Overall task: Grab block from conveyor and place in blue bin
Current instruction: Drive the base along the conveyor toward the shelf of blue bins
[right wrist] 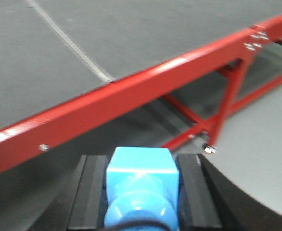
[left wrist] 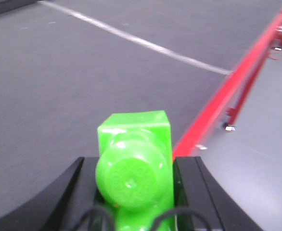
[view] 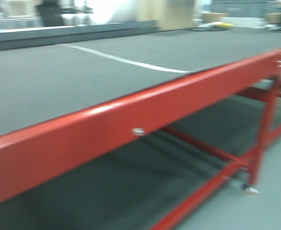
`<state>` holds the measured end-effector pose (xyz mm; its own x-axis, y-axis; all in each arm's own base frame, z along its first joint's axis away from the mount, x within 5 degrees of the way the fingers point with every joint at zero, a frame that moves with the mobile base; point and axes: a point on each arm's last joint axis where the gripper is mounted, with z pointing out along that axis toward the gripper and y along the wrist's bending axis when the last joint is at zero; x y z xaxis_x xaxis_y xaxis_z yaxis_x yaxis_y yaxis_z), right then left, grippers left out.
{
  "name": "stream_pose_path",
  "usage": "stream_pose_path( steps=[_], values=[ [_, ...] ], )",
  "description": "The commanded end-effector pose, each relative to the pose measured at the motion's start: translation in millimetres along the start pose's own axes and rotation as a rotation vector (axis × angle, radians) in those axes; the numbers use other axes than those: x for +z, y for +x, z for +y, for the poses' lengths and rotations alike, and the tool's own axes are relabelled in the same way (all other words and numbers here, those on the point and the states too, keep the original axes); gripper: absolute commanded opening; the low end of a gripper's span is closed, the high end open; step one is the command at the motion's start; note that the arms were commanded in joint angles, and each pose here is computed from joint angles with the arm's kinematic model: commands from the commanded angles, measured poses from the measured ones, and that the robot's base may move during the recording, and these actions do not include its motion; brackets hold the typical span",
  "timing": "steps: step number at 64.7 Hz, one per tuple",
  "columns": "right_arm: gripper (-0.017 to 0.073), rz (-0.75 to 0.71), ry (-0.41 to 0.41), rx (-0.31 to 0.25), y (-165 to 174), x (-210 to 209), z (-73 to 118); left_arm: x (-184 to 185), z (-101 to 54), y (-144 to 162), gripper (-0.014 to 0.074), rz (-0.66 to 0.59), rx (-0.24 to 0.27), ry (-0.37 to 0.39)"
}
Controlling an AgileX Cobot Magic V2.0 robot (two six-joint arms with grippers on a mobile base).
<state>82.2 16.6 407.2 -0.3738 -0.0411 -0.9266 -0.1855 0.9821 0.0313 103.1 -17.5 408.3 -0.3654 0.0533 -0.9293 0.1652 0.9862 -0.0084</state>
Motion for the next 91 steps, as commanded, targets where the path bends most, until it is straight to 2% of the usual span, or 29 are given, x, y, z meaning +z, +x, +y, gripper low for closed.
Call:
stream_pose_path(
  steps=[1,91],
  values=[
    [-0.0154,-0.031,0.004,-0.015,-3.6,-2.9,-0.5,-3.9,-1.0,-4.0,-0.0111,-0.034,-0.001,0.01],
    [-0.0154,-0.031,0.004,-0.015,-3.6,-2.9,-0.5,-3.9,-1.0,-4.0,-0.0111,-0.034,-0.001,0.01]
  ],
)
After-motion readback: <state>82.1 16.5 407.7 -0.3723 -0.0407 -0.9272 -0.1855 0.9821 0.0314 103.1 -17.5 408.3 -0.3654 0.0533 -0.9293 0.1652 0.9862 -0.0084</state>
